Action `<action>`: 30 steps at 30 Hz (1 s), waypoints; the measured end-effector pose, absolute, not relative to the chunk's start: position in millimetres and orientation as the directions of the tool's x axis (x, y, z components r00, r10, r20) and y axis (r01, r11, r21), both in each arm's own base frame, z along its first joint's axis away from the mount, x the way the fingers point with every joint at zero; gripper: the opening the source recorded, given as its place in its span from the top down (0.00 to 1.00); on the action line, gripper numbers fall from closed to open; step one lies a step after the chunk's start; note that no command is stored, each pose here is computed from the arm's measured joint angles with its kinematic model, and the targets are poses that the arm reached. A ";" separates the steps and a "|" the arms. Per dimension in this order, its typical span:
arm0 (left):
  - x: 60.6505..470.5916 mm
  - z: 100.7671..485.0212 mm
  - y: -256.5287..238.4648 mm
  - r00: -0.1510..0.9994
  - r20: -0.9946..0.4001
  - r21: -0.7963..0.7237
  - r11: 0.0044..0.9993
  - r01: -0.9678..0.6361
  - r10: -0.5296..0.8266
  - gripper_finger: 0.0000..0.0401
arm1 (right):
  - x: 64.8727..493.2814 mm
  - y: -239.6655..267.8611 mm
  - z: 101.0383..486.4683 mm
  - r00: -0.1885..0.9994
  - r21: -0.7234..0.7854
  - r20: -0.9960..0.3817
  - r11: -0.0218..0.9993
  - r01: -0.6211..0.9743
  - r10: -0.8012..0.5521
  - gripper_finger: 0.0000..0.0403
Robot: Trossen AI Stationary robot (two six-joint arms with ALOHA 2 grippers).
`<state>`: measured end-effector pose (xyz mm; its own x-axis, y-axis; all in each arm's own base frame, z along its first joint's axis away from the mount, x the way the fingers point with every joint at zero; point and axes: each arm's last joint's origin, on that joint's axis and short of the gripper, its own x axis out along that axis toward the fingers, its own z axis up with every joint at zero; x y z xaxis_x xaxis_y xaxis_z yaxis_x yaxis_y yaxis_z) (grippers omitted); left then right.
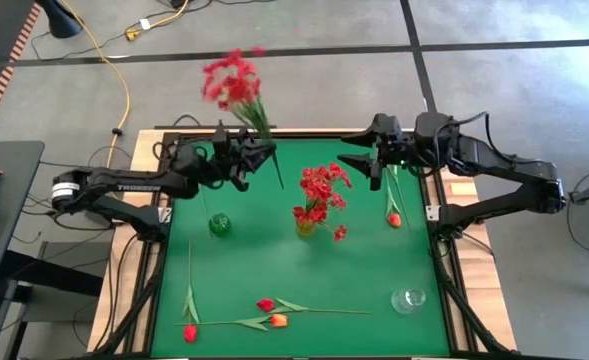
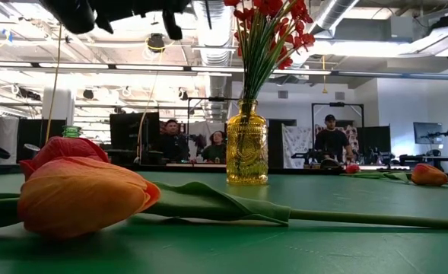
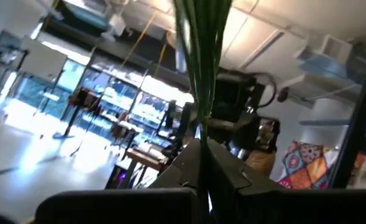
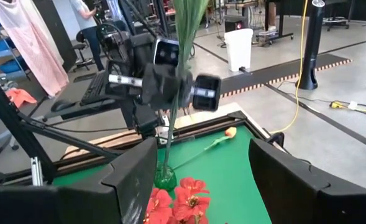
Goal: Sort flowers into vase by color
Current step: Put the red flower into the yellow vase
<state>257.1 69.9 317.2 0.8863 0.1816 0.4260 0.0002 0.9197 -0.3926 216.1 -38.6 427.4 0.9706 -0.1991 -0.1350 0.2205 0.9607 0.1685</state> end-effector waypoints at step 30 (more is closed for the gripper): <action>300.9 228.4 42.4 0.893 0.412 -0.317 0.947 -0.043 0.179 1.00 | 217.8 -21.9 421.0 0.973 0.142 -0.200 0.979 0.148 -0.118 0.30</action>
